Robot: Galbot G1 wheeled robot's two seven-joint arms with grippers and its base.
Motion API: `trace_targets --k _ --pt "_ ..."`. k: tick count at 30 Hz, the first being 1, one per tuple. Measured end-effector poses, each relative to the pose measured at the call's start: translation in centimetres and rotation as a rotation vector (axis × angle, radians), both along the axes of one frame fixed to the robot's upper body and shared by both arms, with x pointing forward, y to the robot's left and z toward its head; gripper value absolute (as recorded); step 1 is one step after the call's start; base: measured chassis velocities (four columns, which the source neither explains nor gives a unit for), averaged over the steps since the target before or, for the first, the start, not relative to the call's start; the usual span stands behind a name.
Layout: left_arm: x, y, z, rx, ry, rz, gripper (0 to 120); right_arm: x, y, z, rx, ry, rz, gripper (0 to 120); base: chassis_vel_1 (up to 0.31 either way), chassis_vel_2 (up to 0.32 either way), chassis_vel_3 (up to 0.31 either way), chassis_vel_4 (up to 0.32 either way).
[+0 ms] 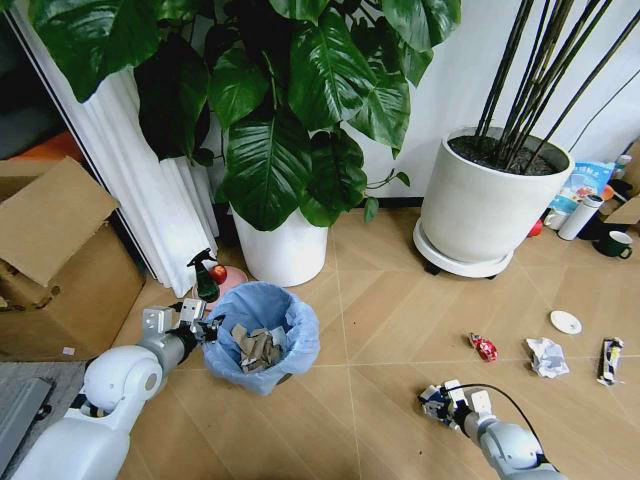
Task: Pick up the trash bin and place the garbage on the floor into it.
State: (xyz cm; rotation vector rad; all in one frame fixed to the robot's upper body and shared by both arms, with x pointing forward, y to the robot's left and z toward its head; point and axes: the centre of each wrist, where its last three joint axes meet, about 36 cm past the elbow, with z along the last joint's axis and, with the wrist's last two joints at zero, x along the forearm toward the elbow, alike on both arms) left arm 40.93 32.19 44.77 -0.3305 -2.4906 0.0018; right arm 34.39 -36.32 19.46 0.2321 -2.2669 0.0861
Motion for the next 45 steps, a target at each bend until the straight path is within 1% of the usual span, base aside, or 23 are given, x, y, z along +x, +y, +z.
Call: trace_targets --k 1,2,4,5,7,10,11,12,14,18,19,21,25,27,28,31,32,36,37,38,40,41,45 --pt "0.0 0.0 0.0 0.0 0.0 0.0 0 0.0 0.1 -0.1 0.001 -0.001 -0.002 63 0.0 0.0 0.0 0.0" --pt "0.0 0.0 0.0 0.0 0.0 0.0 0 0.0 0.1 -0.1 0.001 -0.001 -0.002 63 0.0 0.0 0.0 0.0" --pt "0.0 0.0 0.0 0.0 -0.001 -0.001 0 -0.1 0.3 -0.3 0.002 -0.002 -0.007 53 0.0 0.0 0.0 0.0" --pt "0.0 0.0 0.0 0.0 -0.001 -0.001 0 -0.1 0.3 -0.3 0.002 -0.002 -0.007 53 0.0 0.0 0.0 0.0" --pt "-0.1 0.0 0.1 0.0 -0.002 -0.002 0 -0.2 0.5 -0.4 0.002 -0.003 -0.011 41 0.0 0.0 0.0 0.0" --pt "-0.1 -0.1 0.1 0.0 -0.002 -0.004 0 -0.4 0.7 -0.6 -0.003 -0.007 -0.019 30 0.0 0.0 0.0 0.0" --pt "-0.1 -0.1 0.1 0.0 -0.002 -0.004 0 -0.4 0.7 -0.6 -0.003 -0.007 -0.019 30 0.0 0.0 0.0 0.0" --pt "-0.1 -0.1 0.1 0.0 -0.002 -0.004 0 -0.5 0.8 -0.6 -0.004 -0.007 -0.022 25 0.0 0.0 0.0 0.0" --pt "-0.1 -0.1 0.1 0.0 -0.003 -0.005 0 -0.5 0.9 -0.7 -0.005 -0.008 -0.023 23 0.0 0.0 0.0 0.0" --pt "-0.2 -0.2 0.2 -0.001 -0.004 -0.009 0 -0.6 1.2 -0.7 -0.005 -0.012 -0.036 11 0.0 0.0 0.0 0.0" --pt "-0.2 -0.2 0.2 -0.001 -0.004 -0.009 0 -0.6 1.2 -0.7 -0.005 -0.012 -0.036 11 0.0 0.0 0.0 0.0" --pt "-0.3 -0.2 0.2 0.0 -0.004 -0.011 0 -0.6 1.4 -0.5 -0.004 -0.022 -0.043 6 0.0 0.0 0.0 0.0" --pt "-0.3 -0.2 0.4 0.001 -0.006 -0.013 0 -0.3 1.4 0.4 -0.002 -0.049 -0.052 6 0.0 0.0 0.0 0.0" --pt "-0.4 -0.2 0.5 0.001 -0.009 -0.014 0 0.6 1.3 2.5 0.018 -0.111 -0.073 5 0.0 0.0 0.0 0.0" --pt "-0.4 -0.2 0.5 0.001 -0.009 -0.014 0 0.6 1.3 2.5 0.018 -0.111 -0.073 5 0.0 0.0 0.0 0.0" --pt "-0.5 -0.2 0.7 0.0 -0.013 -0.017 0 2.0 0.8 6.2 0.046 -0.213 -0.093 5 0.0 0.0 0.0 0.0" --pt "-0.5 -0.2 0.7 0.0 -0.013 -0.017 0 2.0 0.8 6.2 0.046 -0.213 -0.093 5 0.0 0.0 0.0 0.0" --pt "-0.5 -0.2 0.7 -0.001 -0.012 -0.019 0 4.4 0.7 12.9 0.054 -0.374 -0.052 4 0.0 0.0 0.0 0.0" --pt "-0.5 -0.2 0.7 -0.001 -0.012 -0.019 0 4.4 0.7 12.9 0.054 -0.374 -0.052 4 0.0 0.0 0.0 0.0" --pt "-0.5 -0.2 0.7 -0.001 -0.012 -0.02 0 4.8 1.0 14.0 0.059 -0.398 -0.039 4 0.0 0.0 0.0 0.0" --pt "-0.5 -0.3 0.7 -0.002 -0.012 -0.024 0 6.2 2.6 17.9 0.085 -0.483 0.012 4 0.0 0.0 0.0 0.0" --pt "-0.5 -0.3 0.7 -0.002 -0.012 -0.024 0 6.2 2.6 17.9 0.085 -0.483 0.012 4 0.0 0.0 0.0 0.0" --pt "-0.3 -0.7 0.7 -0.005 -0.013 -0.033 0 9.3 7.8 24.7 0.18 -0.626 0.098 4 0.0 0.0 0.0 0.0"
